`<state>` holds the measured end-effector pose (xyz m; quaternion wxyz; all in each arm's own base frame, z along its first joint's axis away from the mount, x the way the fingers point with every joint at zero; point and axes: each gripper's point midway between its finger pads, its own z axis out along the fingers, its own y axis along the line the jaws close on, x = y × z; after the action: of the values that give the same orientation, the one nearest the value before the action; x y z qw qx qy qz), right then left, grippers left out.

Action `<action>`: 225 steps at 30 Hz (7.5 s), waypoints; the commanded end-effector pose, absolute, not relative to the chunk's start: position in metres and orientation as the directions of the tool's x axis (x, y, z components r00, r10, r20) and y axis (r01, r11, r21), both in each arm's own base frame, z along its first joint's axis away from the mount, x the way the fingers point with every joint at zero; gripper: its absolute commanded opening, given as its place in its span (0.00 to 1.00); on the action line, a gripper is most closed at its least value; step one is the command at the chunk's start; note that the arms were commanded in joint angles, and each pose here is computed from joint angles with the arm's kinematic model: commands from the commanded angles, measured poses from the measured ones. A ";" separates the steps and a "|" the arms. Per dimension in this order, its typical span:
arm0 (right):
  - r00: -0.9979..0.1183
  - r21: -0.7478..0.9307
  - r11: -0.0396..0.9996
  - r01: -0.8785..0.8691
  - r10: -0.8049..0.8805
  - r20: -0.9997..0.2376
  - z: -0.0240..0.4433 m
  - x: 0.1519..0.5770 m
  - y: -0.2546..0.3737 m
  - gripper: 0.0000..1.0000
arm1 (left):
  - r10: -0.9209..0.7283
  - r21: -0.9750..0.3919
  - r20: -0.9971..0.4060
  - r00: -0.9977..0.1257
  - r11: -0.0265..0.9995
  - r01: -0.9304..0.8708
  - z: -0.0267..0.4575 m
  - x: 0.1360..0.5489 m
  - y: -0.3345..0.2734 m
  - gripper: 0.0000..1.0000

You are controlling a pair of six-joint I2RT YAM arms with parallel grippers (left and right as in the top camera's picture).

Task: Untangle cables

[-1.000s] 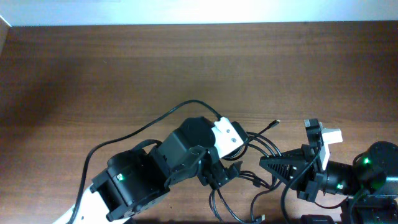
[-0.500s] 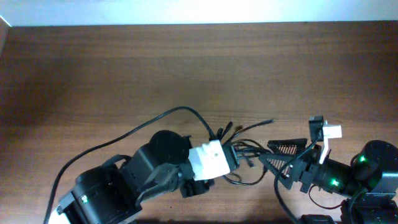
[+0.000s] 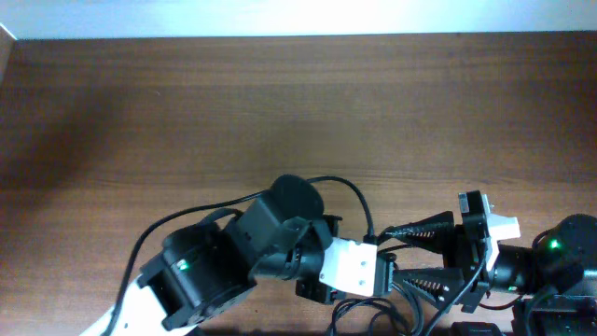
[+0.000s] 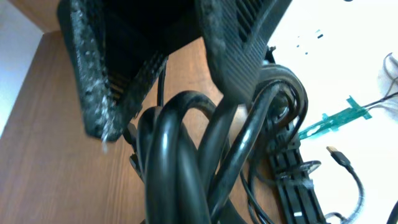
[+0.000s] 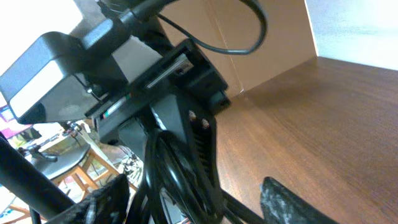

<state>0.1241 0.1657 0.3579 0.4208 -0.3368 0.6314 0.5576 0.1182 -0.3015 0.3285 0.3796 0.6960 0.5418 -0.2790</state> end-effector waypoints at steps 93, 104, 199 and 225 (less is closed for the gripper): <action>-0.798 0.811 0.531 -0.245 0.365 -0.480 0.276 0.265 0.193 0.80 | 0.431 0.121 -0.900 -0.070 0.400 0.908 0.381 0.186 -0.233 0.00; -0.563 0.254 0.772 -0.582 -0.158 -0.811 0.237 0.210 0.232 0.93 | 0.580 0.123 -0.809 -0.099 0.332 0.935 0.342 0.168 -0.217 0.00; 0.162 -0.076 0.625 -0.777 0.081 -0.984 0.420 0.162 0.200 0.04 | -0.034 -0.797 -0.446 -0.894 0.471 0.379 0.371 0.192 -0.228 0.77; 0.217 -0.126 0.463 -0.877 0.147 -0.965 0.437 0.130 0.216 0.04 | -0.089 -0.564 -0.455 -0.886 0.798 0.210 0.301 0.238 -0.187 0.74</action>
<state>0.1342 0.2206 0.4245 0.6830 -0.3688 0.5132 0.3661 0.2426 -0.1933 0.2878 0.1972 -0.0074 0.9264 -0.3206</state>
